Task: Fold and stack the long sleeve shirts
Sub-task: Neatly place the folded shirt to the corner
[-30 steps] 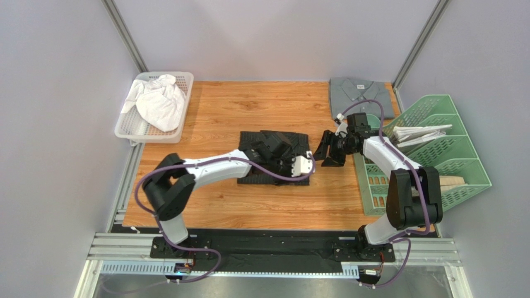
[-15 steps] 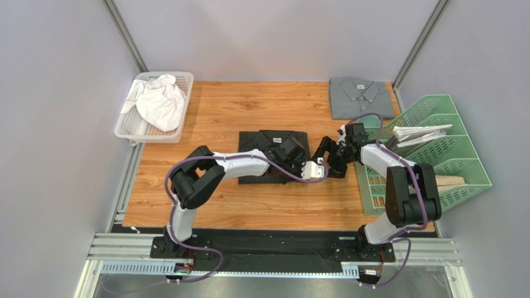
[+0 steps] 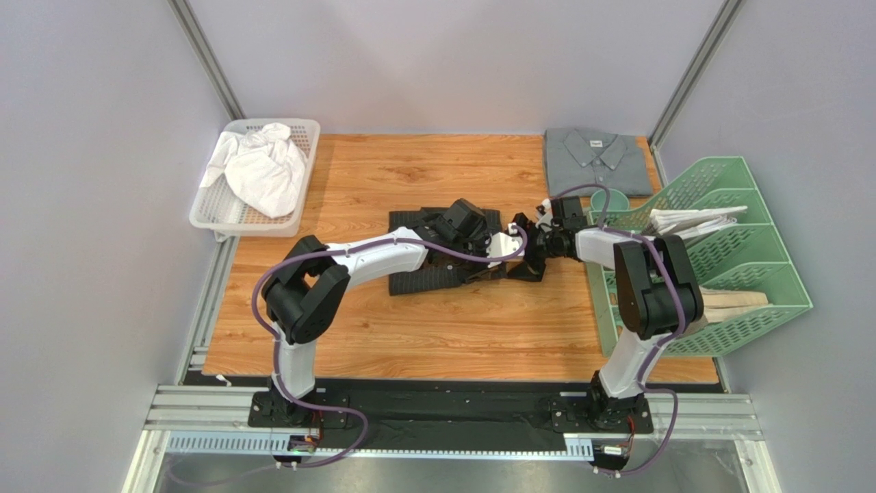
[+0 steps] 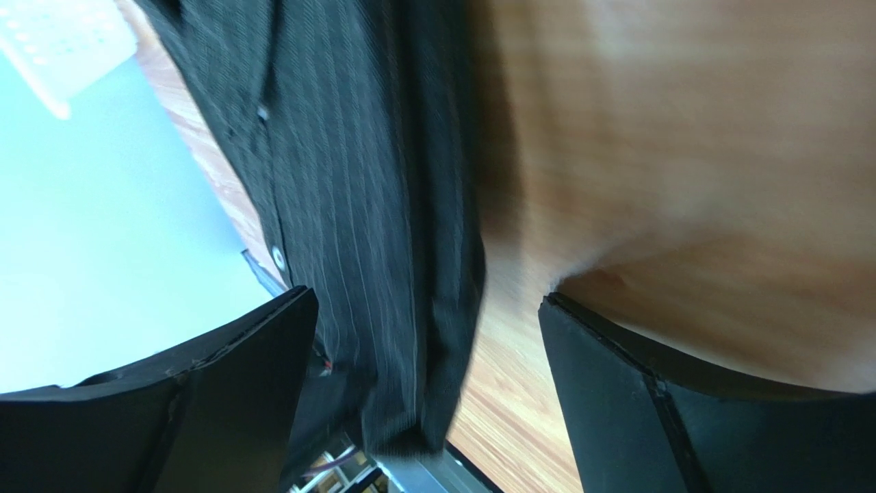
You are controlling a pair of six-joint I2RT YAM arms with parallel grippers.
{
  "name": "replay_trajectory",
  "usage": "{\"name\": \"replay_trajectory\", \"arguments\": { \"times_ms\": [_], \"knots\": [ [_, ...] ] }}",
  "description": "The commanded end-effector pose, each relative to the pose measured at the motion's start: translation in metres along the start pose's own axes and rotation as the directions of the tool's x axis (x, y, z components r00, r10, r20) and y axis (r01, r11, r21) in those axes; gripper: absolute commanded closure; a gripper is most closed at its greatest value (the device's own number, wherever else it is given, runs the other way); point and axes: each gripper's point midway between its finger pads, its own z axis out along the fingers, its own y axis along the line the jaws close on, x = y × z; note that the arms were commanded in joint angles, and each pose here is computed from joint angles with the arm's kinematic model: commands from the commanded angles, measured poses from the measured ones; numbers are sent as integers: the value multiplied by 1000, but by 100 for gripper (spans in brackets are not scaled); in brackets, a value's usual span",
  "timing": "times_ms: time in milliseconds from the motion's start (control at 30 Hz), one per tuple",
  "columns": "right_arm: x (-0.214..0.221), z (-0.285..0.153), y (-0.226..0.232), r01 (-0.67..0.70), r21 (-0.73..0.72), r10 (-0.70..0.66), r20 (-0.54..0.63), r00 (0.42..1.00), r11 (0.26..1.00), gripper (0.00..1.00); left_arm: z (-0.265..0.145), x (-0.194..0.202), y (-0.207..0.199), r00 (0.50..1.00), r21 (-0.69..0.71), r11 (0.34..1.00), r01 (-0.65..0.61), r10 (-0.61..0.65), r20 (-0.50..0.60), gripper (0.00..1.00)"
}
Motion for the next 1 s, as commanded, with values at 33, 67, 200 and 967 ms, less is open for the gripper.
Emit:
{"name": "replay_trajectory", "arguments": {
  "times_ms": [33,67,200,967],
  "knots": [
    [-19,29,2,-10,-11,11,20,1000,1000,14,-36,-57,4,989,-8,1000,-9,10,145,100],
    [-23,32,5,-11,-16,11,22,1000,1000,17,-38,-59,6,989,-13,1000,-8,10,150,100],
    [-38,41,14,-8,-41,9,43,999,999,27,-44,-59,5,988,2,1000,10,-10,157,100],
    [-198,-51,86,476,432,-588,171,791,766,100,-125,15,30,931,-32,931,365,-365,9,1]
  ]
}}
